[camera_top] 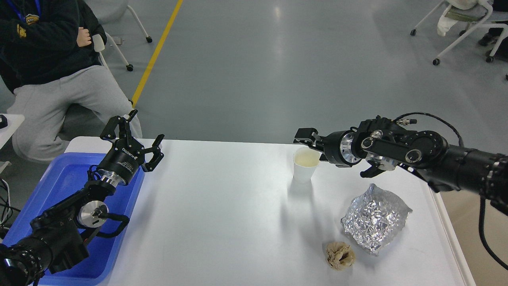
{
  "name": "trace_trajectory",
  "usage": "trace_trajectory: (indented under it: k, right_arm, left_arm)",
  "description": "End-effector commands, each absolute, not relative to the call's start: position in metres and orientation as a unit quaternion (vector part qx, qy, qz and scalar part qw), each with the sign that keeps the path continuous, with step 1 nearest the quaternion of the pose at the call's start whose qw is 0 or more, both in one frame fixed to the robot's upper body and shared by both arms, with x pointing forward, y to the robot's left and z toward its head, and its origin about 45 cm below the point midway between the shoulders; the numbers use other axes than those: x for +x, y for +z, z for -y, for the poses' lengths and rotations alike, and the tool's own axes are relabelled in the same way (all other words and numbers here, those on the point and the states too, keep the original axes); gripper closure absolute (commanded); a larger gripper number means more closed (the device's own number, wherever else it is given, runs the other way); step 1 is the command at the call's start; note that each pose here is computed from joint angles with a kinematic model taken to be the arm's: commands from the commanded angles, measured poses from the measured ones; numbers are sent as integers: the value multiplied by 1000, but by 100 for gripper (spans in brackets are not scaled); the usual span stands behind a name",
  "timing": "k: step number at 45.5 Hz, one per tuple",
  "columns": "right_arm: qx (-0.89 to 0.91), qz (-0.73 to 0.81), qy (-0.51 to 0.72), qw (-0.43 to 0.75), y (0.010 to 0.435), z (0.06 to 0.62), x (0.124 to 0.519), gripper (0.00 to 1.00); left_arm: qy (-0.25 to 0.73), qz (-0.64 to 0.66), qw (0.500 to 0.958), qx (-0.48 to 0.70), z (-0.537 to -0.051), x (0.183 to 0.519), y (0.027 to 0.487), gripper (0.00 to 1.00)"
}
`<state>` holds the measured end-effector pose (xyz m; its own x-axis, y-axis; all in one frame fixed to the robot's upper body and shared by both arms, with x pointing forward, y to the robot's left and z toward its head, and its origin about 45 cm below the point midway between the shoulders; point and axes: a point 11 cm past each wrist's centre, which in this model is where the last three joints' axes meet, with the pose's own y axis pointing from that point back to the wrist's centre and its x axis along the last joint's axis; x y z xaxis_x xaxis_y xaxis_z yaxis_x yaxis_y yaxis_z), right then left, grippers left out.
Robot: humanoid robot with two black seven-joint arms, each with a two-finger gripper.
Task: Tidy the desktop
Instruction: 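Lower the open right gripper around the paper cup and close it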
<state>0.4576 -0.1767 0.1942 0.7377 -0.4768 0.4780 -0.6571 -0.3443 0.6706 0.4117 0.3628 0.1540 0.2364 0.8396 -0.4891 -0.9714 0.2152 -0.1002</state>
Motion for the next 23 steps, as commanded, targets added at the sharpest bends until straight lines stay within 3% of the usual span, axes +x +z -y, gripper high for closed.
trace_trajectory:
  k: [1, 23]
  right_arm:
    - [800, 332, 134, 481, 179, 153, 463, 0]
    - [794, 333, 144, 488, 185, 157, 468, 0]
  left_arm:
    - [595, -167, 761, -197, -363, 412, 154, 0]
    - [595, -167, 761, -197, -363, 412, 154, 0]
